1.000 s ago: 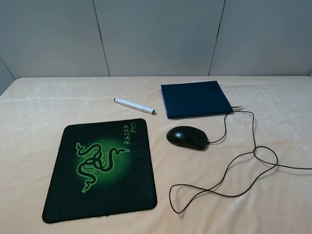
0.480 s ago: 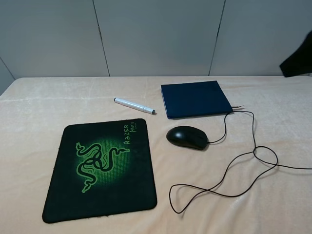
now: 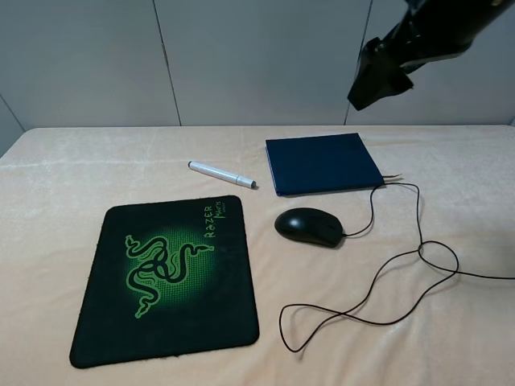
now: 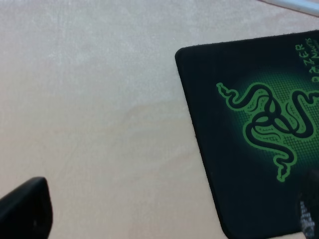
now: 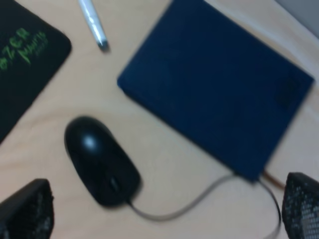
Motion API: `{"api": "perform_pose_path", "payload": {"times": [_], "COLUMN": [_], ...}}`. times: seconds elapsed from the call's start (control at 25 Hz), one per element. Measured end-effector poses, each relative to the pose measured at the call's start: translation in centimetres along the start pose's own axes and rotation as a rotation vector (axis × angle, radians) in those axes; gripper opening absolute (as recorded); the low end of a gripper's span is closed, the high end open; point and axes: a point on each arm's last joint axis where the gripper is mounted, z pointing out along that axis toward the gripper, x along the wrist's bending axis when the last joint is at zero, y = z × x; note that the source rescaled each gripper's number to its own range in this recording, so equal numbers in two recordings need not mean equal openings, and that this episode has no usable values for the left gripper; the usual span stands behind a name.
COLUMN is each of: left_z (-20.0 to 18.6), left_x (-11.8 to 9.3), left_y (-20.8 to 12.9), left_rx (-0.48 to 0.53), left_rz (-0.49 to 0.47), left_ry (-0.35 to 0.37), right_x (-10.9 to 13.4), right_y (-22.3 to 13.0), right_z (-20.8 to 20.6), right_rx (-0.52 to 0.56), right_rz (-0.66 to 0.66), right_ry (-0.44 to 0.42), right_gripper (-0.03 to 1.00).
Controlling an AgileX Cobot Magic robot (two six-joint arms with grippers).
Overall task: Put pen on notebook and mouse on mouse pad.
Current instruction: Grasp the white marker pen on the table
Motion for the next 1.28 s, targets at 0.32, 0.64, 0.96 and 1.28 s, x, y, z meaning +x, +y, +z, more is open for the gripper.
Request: {"api": "perform_pose_path", "payload": {"times": [0.32, 0.64, 0.96, 1.28], "left_z": [0.0, 0.0, 0.0, 0.0], "left_x": [0.0, 0.0, 0.0, 0.0], "left_y": [0.0, 0.0, 0.0, 0.0], "left_rx": [0.0, 0.0, 0.0, 0.0], "left_rz": [0.0, 0.0, 0.0, 0.0], "left_ry": [0.0, 0.0, 0.0, 0.0], "right_x": [2.1, 4.3, 4.8, 4.9], "right_y": [4.7, 7.7, 9.3, 9.9], "right_z": [5.9, 11.6, 15.9, 19.8], "right_rx": [0.03, 0.065, 0.117, 0.12], "right_rz": [-0.121, -0.205, -0.215, -0.223], "right_ry": [0.064, 0.116, 0.157, 0.174], "right_gripper": [1.0, 1.0, 1.0, 1.0]}}
